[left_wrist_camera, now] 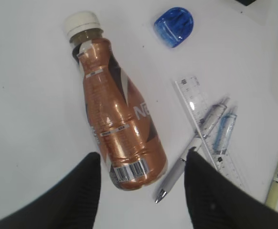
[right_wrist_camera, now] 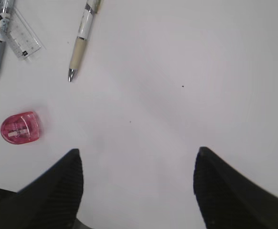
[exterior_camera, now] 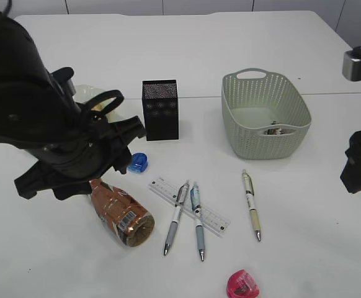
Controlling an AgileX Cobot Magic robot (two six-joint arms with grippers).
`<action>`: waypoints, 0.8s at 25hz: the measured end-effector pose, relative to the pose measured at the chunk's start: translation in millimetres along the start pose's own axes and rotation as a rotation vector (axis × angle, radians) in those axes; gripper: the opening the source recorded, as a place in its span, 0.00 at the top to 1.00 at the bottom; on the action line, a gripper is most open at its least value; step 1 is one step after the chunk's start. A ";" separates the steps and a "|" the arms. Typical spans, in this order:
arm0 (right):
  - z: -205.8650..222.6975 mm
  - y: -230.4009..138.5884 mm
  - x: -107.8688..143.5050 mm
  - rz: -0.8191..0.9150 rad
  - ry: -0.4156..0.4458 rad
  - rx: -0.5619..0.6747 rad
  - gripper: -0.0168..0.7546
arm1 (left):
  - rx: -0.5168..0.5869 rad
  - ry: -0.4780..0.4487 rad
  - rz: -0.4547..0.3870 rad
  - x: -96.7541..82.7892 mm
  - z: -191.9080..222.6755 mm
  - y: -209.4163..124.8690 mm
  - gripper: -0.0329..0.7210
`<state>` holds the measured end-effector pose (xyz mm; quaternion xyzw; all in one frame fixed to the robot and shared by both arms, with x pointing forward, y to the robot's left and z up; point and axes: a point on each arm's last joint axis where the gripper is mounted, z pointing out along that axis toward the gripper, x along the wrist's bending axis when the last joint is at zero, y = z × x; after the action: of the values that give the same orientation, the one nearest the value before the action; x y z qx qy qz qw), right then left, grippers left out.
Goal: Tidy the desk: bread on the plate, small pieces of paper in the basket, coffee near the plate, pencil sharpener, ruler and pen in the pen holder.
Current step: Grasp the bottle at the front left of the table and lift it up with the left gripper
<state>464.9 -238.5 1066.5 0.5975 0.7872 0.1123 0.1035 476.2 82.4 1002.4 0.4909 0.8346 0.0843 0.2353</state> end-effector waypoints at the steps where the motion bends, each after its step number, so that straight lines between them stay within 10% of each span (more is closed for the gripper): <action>1: 0.6 -2.7 0.0 0.000 0.000 -0.007 0.29 | 0.003 0.013 -0.011 0.3 3.7 -1.2 0.40; 14: 1.9 -10.4 0.2 0.000 0.000 -0.027 0.30 | 0.058 0.019 -0.408 6.2 43.7 17.8 0.20; 20: 1.9 -10.4 0.2 0.000 0.000 -0.027 0.30 | 0.060 0.039 -0.423 12.8 48.7 27.8 0.19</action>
<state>455.8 -240.9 1061.5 0.5959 0.7858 0.1229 0.1113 515.8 102.9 966.2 0.3100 0.9255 0.0178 0.2168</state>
